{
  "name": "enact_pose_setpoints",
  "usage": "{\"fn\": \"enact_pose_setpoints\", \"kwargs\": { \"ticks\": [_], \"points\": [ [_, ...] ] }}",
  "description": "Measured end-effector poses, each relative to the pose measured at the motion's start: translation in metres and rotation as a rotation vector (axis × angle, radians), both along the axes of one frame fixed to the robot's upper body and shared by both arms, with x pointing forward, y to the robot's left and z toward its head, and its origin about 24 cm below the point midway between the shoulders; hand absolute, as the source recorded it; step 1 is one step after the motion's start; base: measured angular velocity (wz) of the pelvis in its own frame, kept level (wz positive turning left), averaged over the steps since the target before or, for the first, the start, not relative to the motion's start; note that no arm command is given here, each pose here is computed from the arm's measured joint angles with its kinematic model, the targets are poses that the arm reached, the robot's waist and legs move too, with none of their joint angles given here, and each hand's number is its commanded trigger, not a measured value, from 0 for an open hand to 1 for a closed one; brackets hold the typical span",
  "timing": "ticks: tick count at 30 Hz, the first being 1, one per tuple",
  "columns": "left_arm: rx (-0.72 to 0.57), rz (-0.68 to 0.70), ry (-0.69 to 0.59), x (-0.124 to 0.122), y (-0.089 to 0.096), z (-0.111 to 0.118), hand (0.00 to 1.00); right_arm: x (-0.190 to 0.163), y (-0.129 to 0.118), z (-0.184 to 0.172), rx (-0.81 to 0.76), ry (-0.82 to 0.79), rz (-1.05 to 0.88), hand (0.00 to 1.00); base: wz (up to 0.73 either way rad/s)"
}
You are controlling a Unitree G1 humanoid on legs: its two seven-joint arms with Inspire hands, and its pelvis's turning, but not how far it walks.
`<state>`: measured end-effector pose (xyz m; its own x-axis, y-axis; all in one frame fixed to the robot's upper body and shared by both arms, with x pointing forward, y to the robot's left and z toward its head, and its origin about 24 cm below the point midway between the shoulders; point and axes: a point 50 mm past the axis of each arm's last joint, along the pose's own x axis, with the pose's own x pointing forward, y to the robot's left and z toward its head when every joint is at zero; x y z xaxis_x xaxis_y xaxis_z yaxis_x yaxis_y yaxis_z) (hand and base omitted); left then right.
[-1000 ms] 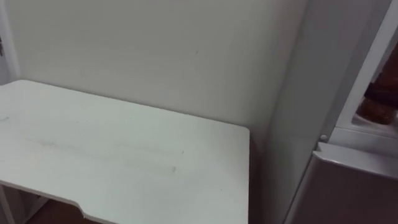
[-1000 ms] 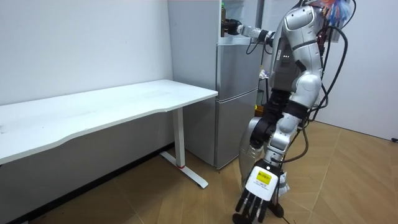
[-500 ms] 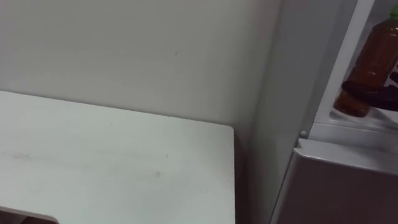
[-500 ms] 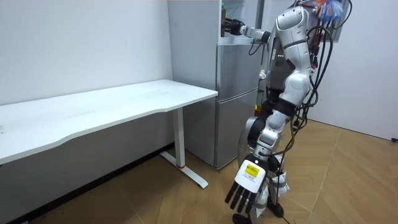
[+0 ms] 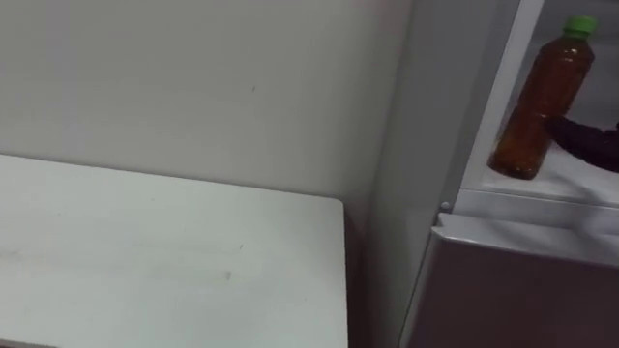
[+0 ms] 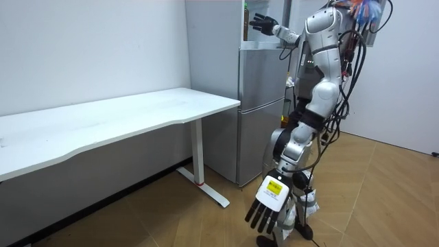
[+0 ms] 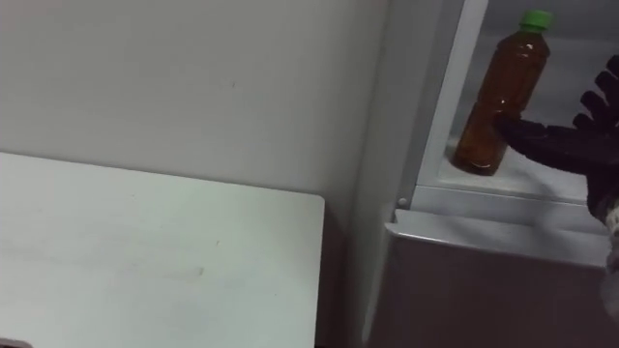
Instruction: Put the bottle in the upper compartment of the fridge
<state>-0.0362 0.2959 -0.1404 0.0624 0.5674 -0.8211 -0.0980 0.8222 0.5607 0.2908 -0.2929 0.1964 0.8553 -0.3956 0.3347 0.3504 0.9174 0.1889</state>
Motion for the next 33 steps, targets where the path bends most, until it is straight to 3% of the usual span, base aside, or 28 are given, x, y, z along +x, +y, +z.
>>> {"fn": "enact_pose_setpoints", "kwargs": {
  "ticks": [8, 13, 17, 23, 33],
  "points": [
    [-0.021, -0.009, -0.001, 0.005, -0.014, -0.008, 0.00, -0.033, 0.026, -0.020, -0.047, -0.043, -0.001, 0.00, -0.19],
    [-0.034, -0.010, -0.037, 0.008, -0.018, -0.010, 0.00, -0.049, 0.029, -0.018, -0.034, -0.100, 0.001, 0.00, -0.08],
    [-0.031, -0.025, -0.045, 0.007, -0.020, -0.010, 0.00, -0.062, 0.038, -0.004, 0.049, -0.218, 0.074, 0.00, -0.13],
    [-0.020, -0.055, -0.066, 0.011, -0.022, -0.010, 0.00, -0.069, 0.044, -0.009, 0.186, -0.261, 0.181, 0.00, -0.12],
    [-0.006, -0.070, -0.108, 0.018, -0.026, -0.011, 0.00, -0.094, 0.042, -0.067, 0.305, -0.101, 0.133, 0.00, -0.07]
  ]
}}
